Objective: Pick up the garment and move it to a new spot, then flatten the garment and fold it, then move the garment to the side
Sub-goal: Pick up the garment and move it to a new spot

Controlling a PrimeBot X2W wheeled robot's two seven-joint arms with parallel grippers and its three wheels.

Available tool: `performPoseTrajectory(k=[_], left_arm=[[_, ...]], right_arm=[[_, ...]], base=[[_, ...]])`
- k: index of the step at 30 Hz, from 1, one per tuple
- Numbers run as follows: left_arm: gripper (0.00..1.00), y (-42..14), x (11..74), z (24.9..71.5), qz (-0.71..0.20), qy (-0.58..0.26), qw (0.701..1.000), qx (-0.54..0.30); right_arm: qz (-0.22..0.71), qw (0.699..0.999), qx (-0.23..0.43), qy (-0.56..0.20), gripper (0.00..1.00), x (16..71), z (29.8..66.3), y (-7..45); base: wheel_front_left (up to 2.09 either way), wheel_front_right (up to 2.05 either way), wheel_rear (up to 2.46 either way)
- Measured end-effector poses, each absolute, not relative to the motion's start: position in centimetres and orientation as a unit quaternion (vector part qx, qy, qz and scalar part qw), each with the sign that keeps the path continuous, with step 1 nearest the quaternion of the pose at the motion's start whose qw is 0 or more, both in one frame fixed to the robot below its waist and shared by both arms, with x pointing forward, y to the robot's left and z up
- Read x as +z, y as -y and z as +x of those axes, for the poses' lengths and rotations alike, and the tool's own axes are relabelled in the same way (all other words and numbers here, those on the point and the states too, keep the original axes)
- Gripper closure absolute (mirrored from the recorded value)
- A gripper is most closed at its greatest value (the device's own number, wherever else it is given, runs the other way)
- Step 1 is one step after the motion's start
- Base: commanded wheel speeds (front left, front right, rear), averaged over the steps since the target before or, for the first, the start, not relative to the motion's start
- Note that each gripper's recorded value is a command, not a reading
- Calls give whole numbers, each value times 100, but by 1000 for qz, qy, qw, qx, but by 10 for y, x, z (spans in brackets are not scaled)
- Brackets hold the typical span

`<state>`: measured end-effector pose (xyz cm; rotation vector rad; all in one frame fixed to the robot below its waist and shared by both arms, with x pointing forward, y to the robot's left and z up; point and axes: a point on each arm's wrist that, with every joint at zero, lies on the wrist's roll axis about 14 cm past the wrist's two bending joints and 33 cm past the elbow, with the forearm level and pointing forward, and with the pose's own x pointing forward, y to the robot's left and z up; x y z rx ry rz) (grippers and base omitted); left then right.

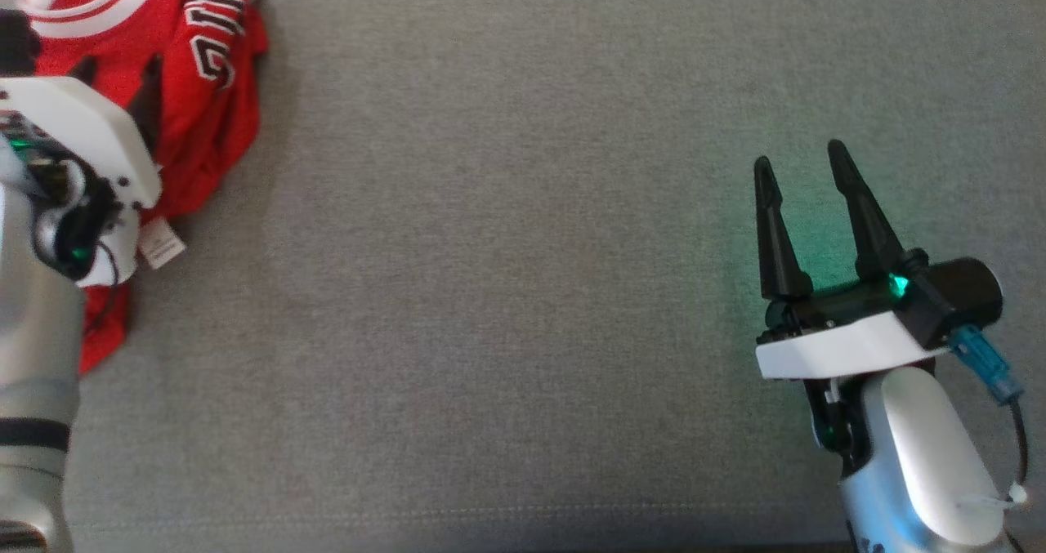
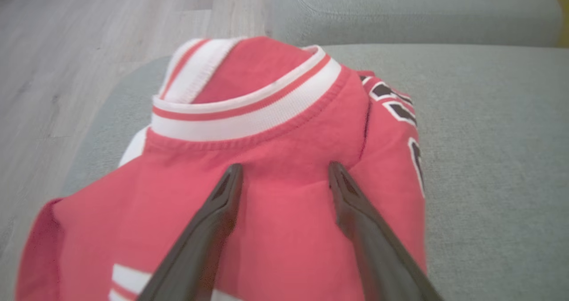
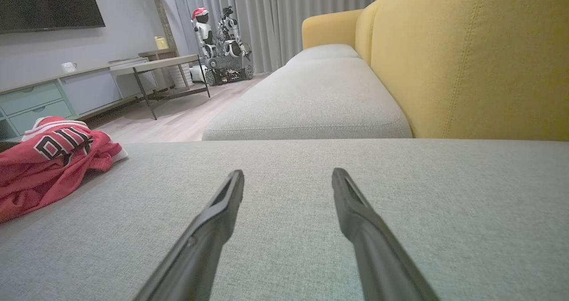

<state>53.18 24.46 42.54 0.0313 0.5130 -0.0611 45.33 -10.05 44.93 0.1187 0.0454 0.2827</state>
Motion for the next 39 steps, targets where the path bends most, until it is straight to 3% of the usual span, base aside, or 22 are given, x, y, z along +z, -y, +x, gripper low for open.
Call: performPoseTrajectory(k=[7, 8, 9, 15, 26, 39], left_arm=[[0, -243, 388, 543, 34, -320, 946, -43], [68, -240, 384, 542, 34, -328, 943, -47], [100, -239, 382, 542, 33, -331, 942, -49], [100, -242, 395, 544, 25, -294, 954, -46], [100, -247, 506, 558, 10, -88, 995, -36], [100, -231, 639, 536, -19, 110, 993, -46]], right_arm=[[56, 990, 123, -30, 0, 440, 461, 114], [56, 990, 122, -31, 0, 440, 460, 115], [55, 991, 121, -31, 0, 439, 460, 115], [55, 991, 121, -24, 0, 445, 460, 115], [58, 989, 133, 15, 0, 479, 454, 107], [66, 987, 146, 33, 0, 500, 433, 97]], base=[[0, 0, 0], [0, 0, 0], [0, 0, 0], [0, 0, 0], [0, 0, 0], [0, 0, 0]])
